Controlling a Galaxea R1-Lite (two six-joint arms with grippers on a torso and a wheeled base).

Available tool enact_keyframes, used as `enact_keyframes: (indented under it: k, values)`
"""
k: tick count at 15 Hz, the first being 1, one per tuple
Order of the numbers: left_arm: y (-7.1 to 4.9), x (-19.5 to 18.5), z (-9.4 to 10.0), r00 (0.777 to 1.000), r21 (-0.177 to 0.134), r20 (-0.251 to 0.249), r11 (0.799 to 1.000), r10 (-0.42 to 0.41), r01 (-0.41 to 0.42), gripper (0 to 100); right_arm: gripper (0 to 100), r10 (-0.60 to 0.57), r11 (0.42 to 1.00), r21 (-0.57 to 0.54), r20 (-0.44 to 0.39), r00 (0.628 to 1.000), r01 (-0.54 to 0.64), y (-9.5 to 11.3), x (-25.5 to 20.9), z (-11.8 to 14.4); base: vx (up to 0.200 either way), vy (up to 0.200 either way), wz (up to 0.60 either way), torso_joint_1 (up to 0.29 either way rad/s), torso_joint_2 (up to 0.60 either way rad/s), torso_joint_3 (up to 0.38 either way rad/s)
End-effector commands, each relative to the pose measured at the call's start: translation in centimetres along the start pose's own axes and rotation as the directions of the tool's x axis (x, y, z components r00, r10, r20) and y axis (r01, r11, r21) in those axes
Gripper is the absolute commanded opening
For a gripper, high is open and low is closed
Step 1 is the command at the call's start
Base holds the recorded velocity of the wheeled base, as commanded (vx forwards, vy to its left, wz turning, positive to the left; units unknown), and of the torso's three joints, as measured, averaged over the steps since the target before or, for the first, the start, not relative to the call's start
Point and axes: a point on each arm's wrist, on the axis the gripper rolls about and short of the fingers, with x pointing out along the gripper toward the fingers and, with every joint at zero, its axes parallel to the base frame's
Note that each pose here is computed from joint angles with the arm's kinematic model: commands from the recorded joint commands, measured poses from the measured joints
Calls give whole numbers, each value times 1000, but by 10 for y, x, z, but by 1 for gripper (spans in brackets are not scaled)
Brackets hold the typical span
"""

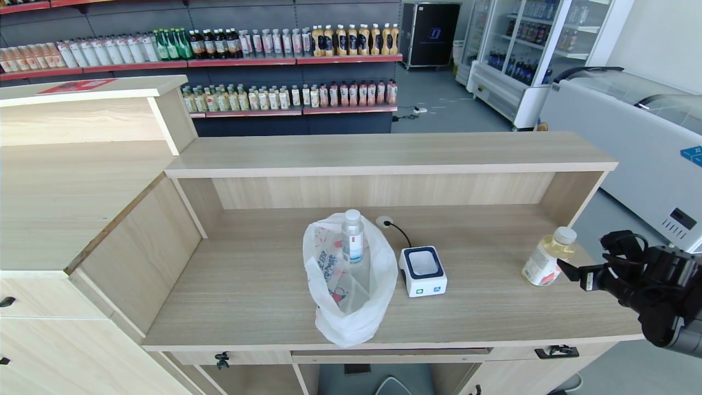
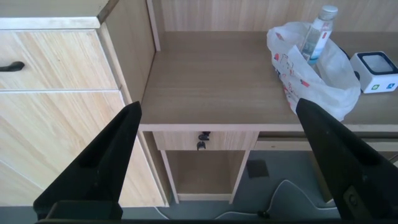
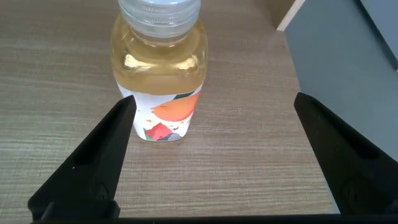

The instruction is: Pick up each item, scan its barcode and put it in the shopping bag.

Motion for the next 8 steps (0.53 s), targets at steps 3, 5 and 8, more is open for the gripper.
enact_keyframes:
  k: [3,5,8]
  values:
    - [0,0,0,1000,0,1,1000,0,0,100,100,3,1000,11,10,1000,-4,8,15,-3,0,0,0,0,0,0]
    - [0,0,0,1000,0,1,1000,0,0,100,100,1,1000,12,11,1000,-1,13,23,-5,0,0,0,0,0,0]
    - [0,0,0,1000,0,1,1000,0,0,100,100,18,1000,26,18,1000,-18,24,30,-4,0,0,0,0,0,0]
